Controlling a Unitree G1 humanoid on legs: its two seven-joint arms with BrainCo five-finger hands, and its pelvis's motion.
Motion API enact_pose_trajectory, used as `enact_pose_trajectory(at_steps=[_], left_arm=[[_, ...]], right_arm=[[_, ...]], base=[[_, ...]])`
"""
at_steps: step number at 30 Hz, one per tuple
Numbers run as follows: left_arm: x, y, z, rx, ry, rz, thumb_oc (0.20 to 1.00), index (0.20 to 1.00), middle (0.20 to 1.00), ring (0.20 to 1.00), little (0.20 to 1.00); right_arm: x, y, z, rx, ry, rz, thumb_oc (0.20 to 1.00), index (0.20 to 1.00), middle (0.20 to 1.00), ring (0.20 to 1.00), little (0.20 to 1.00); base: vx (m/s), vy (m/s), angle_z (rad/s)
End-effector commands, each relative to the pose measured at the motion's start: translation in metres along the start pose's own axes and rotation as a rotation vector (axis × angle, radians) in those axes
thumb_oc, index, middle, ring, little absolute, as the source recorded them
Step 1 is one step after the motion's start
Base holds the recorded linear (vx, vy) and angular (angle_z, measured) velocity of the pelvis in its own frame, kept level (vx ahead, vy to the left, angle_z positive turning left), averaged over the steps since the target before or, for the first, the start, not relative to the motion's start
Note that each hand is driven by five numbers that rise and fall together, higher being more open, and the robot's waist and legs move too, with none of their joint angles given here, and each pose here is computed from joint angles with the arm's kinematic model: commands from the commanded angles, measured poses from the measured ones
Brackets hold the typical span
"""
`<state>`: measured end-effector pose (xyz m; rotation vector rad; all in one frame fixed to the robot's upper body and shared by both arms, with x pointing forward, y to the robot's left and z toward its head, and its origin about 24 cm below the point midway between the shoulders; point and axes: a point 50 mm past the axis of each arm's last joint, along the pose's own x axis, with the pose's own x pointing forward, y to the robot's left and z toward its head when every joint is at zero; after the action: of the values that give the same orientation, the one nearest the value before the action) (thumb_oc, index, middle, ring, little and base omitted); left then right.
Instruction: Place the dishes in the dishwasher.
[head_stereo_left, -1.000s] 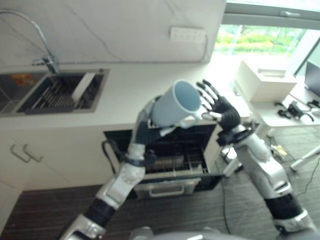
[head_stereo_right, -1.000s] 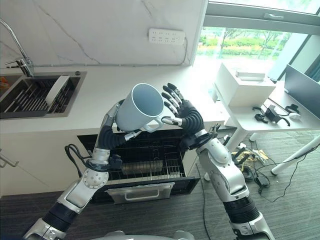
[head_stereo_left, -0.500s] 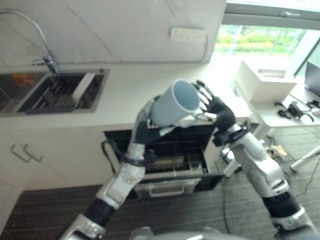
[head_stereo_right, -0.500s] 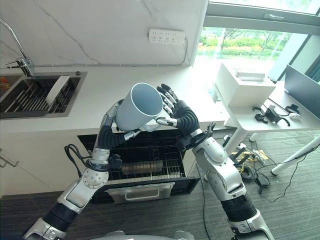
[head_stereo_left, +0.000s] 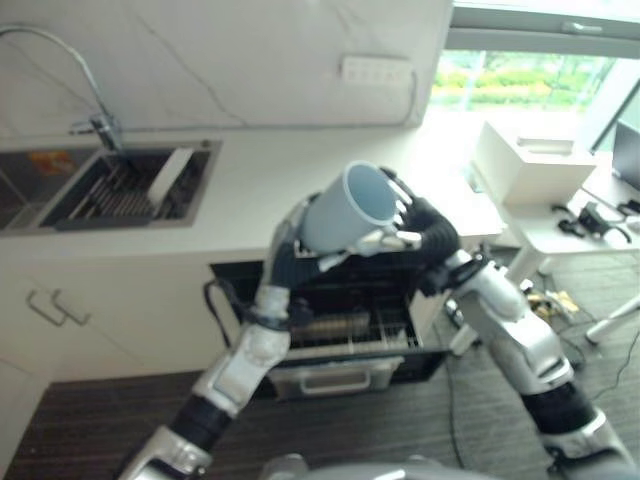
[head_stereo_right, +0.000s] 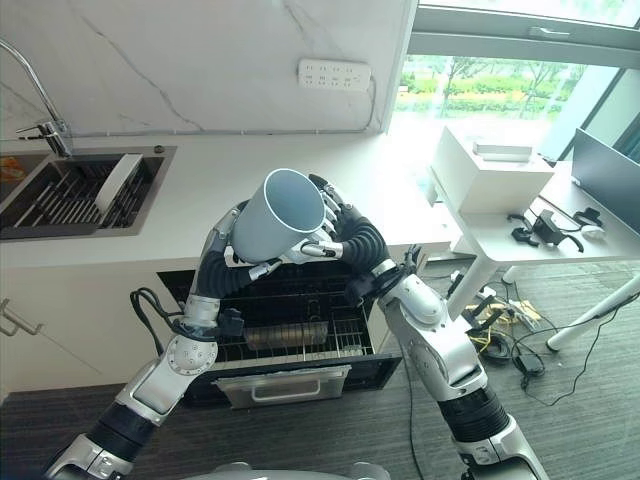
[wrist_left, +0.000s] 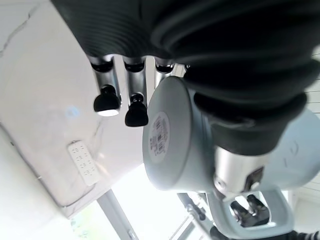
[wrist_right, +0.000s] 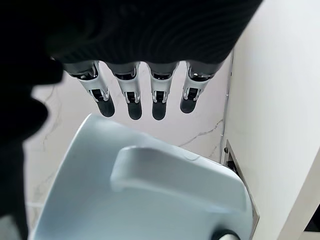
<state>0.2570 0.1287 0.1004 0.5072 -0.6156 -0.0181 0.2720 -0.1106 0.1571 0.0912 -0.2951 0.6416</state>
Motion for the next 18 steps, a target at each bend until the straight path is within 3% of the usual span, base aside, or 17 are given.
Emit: enact_pose_trajectory(at_steps=[1, 18], left_arm=[[0.022, 0.002, 0.023, -0.004, -0.154, 0.010, 0.200, 0.200, 0.200, 0.200, 0.200], [0.026, 0.002, 0.032, -0.015, -0.165, 0.037, 0.200, 0.200, 0.200, 0.200, 0.200]], right_arm=[[0.015, 0.008, 0.034, -0.053, -0.165, 0.032, 1.000, 1.000, 1.000, 1.000, 1.000], [0.019, 0.018, 0.022, 0.055, -0.111, -0.009, 1.000, 1.000, 1.000, 1.000, 1.000]], base=[[0.00, 0.000, 0.00], [0.00, 0.000, 0.00]])
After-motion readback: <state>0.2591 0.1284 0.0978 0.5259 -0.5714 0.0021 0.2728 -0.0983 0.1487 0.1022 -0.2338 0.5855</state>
